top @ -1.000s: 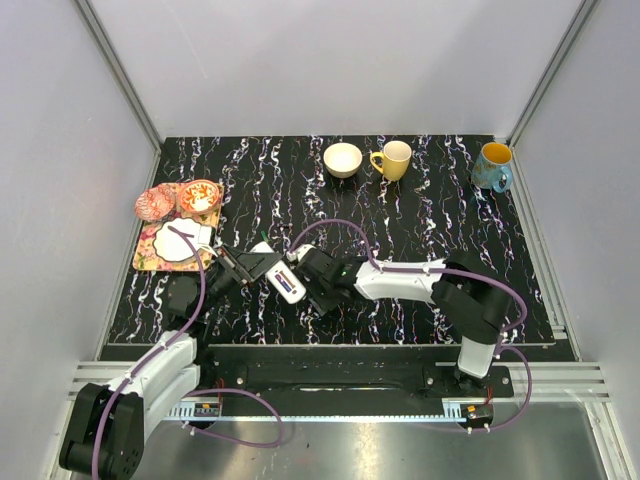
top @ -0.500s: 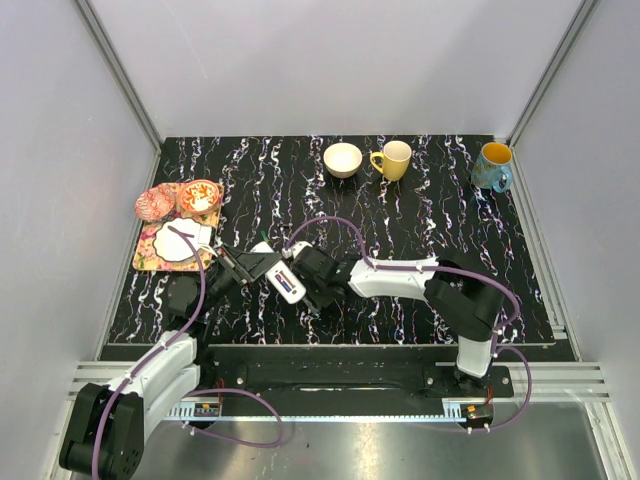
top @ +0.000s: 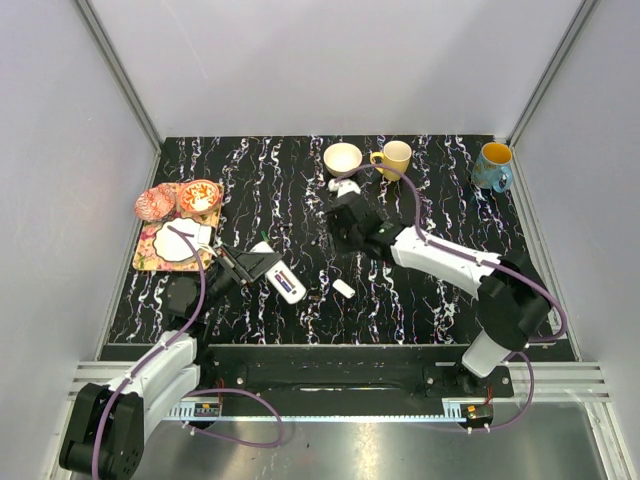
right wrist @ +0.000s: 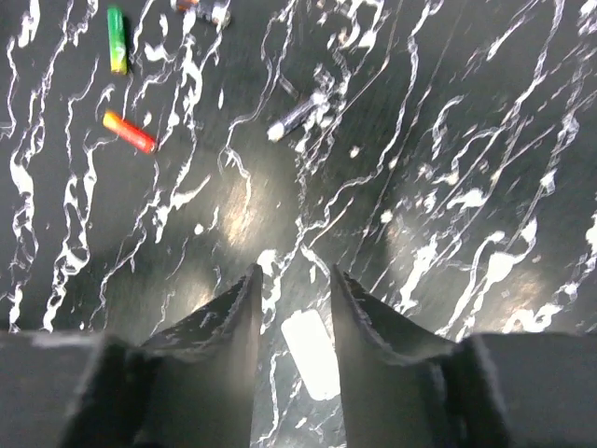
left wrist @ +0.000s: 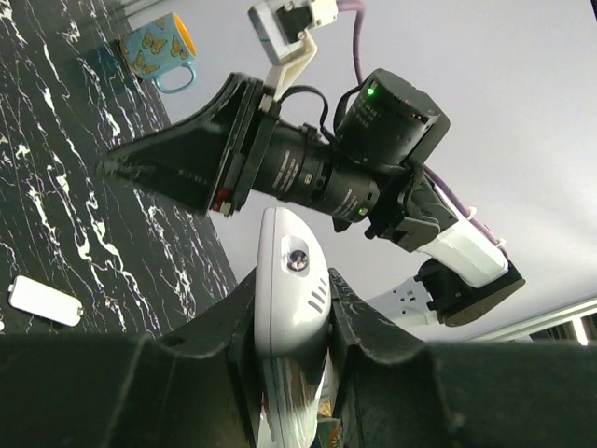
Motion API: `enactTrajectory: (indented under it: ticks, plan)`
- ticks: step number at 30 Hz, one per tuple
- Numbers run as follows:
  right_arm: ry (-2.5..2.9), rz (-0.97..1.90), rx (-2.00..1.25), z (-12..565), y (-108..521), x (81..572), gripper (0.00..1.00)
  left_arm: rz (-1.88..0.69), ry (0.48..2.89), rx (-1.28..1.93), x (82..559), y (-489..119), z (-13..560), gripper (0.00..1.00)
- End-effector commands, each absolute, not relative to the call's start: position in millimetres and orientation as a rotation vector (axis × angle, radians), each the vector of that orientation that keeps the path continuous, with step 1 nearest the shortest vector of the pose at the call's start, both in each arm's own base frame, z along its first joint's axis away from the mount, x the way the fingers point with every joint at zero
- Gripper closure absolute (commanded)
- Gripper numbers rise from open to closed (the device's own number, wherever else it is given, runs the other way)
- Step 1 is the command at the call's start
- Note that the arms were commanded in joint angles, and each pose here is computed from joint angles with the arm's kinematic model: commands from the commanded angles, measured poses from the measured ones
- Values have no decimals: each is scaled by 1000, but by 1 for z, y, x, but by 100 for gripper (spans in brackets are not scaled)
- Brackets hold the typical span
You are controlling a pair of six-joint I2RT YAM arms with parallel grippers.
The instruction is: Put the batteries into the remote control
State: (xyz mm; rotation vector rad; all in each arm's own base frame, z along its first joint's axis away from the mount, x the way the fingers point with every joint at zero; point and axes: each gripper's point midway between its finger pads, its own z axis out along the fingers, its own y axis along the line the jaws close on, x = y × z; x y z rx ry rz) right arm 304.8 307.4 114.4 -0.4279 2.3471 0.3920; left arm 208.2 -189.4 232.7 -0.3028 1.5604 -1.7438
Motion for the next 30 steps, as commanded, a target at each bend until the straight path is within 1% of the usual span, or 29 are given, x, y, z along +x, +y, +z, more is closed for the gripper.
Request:
enactTrajectory:
  ticks: [1,2,3,5,6,8,9,10,11,12,13,15,16,17,18,20,21,23,30]
  plan:
    - [2238,449,-185,150,305,347,71,-1734,1469,-327,214,-182,248,100]
    - [2220,520,-170,156,311,352,76,-1724,1458,-337,216,-180,248,100]
    - [2230,546,-132,152,306,362,84,-1709,1442,-356,219,-177,247,100]
    - [2245,678,-143,156,317,365,87,-1697,1409,-369,220,-174,248,100]
    - [2275,713,-157,147,319,368,87,-1683,1387,-390,222,-170,248,100]
    - [2277,801,-238,151,334,366,87,-1677,1368,-393,223,-168,249,100]
    - [2293,821,-278,141,340,366,85,-1672,1365,-399,224,-167,248,100]
    - [2280,838,-307,145,347,369,76,-1672,1368,-394,224,-168,249,100]
    - [2291,859,-332,142,352,368,71,-1671,1368,-390,224,-168,250,100]
    - [2321,856,-350,128,356,368,66,-1677,1369,-374,222,-170,252,100]
    - [2308,861,-394,131,365,370,57,-1681,1369,-360,221,-171,254,100]
    - [2349,839,-465,112,376,364,50,-1703,1384,-312,217,-176,261,100]
    - [2326,819,-527,115,384,364,48,-1714,1391,-293,216,-178,263,100]
    - [2316,800,-587,112,397,354,45,-1725,1391,-275,214,-180,269,100]
    - [2318,771,-622,104,403,352,44,-1743,1405,-247,210,-183,271,100]
    - [2274,742,-687,106,419,348,40,-1763,1393,-211,206,-185,283,100]
    - [2286,734,-696,97,421,349,39,-1776,1399,-189,203,-187,285,100]
    - [2279,744,-703,98,429,352,37,-1798,1387,-156,198,-188,296,100]
    - [2257,764,-811,84,455,343,36,-1846,1354,-127,191,-190,313,100]
